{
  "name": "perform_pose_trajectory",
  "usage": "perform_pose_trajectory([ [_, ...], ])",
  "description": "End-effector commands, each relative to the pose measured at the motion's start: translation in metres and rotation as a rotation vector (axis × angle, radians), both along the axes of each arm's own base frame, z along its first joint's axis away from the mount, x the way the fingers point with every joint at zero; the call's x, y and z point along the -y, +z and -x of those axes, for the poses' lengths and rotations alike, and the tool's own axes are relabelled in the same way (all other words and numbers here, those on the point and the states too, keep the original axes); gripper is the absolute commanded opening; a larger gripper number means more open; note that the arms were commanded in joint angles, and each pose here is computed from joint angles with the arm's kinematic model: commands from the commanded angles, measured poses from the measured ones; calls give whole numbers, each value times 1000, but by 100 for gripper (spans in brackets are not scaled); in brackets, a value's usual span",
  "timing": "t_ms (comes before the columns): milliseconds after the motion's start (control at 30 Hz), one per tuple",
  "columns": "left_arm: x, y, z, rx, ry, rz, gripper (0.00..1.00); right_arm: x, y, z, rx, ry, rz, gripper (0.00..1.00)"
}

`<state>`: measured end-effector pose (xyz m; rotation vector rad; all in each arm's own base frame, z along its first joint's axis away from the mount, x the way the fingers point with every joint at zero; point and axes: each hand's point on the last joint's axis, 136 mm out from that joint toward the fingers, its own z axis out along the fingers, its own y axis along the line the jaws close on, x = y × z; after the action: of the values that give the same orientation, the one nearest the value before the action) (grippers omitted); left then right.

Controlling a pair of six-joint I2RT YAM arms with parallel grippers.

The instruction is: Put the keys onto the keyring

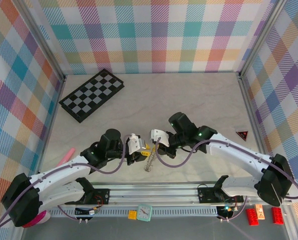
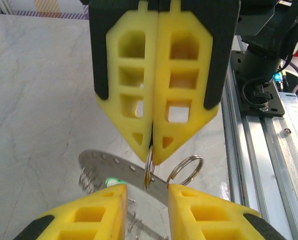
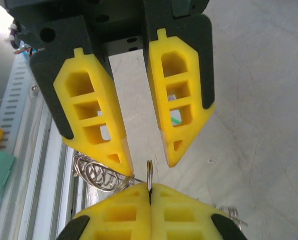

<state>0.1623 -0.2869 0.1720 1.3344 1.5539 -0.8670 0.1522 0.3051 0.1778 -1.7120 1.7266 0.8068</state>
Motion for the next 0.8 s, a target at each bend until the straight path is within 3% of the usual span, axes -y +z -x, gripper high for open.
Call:
perform_pose_trajectory([
  [0,9,14,5,17,-56,28,26,-2,7,5,11,50,25,0],
  [233,10,8,4,9,-62,9,21,-7,8,8,0,78,40,0],
  [533,1,6,11,19,-63,-6,43,-4,7,7,11,66,51,0],
  [767,-5,11,12,41,-38,-3,44,-4,7,5,17,60,56,0],
])
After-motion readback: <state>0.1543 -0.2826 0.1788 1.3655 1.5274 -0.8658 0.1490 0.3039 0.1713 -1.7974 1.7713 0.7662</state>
